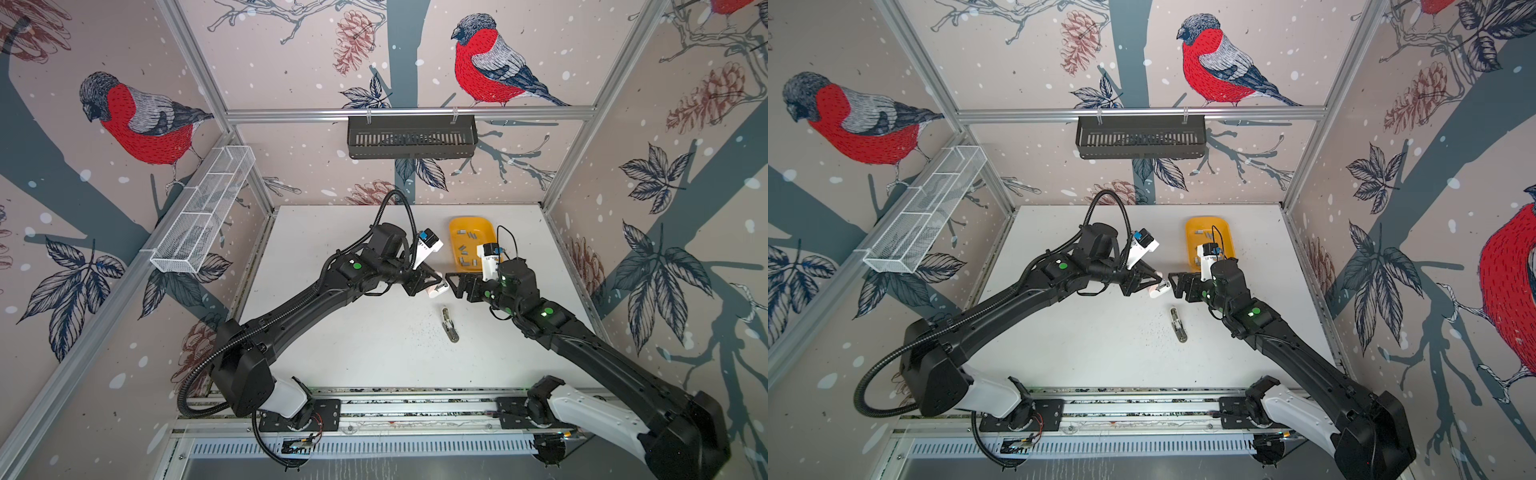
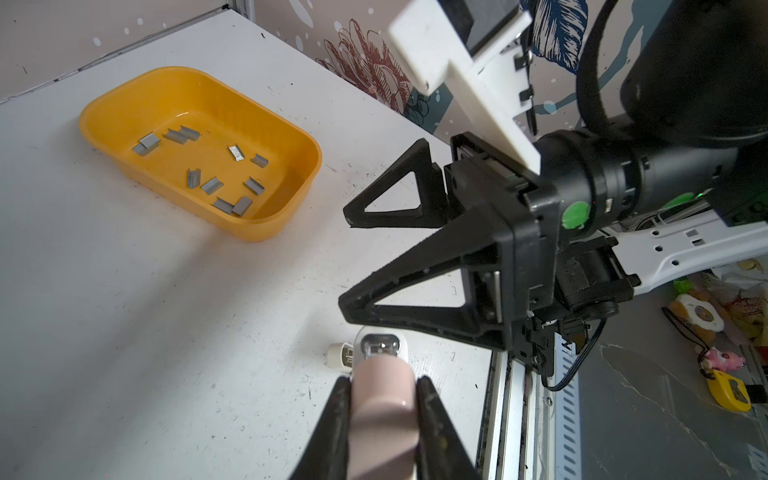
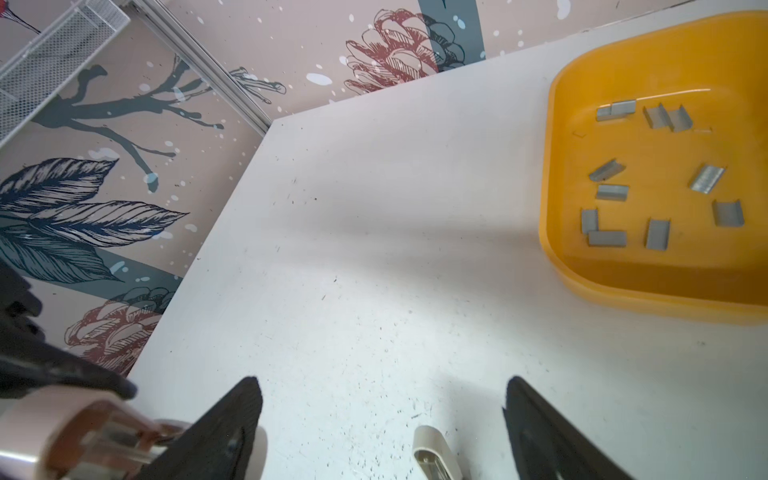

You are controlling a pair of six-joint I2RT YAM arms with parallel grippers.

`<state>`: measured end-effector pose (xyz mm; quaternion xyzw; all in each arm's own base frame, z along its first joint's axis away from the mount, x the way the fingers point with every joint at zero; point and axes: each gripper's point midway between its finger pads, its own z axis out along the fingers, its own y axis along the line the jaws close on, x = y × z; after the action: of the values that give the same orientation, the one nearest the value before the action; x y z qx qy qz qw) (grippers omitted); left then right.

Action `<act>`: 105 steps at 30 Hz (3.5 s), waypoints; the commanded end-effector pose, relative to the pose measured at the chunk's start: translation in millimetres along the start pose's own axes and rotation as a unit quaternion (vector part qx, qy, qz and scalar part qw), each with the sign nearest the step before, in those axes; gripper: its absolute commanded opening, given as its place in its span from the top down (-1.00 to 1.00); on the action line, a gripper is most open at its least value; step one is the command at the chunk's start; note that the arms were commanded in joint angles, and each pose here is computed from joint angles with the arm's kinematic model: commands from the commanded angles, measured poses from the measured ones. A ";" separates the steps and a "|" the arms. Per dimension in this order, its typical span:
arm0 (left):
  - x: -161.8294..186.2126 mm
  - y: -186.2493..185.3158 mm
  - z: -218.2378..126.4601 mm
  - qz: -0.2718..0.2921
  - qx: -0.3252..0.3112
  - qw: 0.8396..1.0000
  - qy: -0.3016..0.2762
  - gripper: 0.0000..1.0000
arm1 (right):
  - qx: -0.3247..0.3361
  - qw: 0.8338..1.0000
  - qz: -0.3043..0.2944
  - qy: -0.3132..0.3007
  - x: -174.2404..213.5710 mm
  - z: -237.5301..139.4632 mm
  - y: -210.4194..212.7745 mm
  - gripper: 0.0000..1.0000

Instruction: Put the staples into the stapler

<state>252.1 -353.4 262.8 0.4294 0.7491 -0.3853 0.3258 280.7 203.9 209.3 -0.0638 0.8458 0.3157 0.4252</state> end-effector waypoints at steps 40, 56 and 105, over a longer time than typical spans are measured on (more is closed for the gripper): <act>-38.8 -28.7 -40.2 0.014 0.127 0.988 -0.087 0.62 | -0.140 0.986 -0.090 -0.014 7.4 -23.9 68.4 -0.83; -36.1 -74.2 -70.3 0.051 0.257 0.962 -0.081 0.59 | -0.374 0.914 -0.154 -0.003 -2.7 -89.1 141.8 -0.68; -28.0 -60.9 -79.6 0.058 0.154 0.984 -0.072 -0.98 | -0.284 0.945 -0.156 0.037 35.9 -51.6 134.7 0.47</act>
<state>190.6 -323.8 350.4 0.4948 0.6032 -0.5444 0.3080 160.9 292.3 280.2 -0.3518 0.6868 0.5116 0.3780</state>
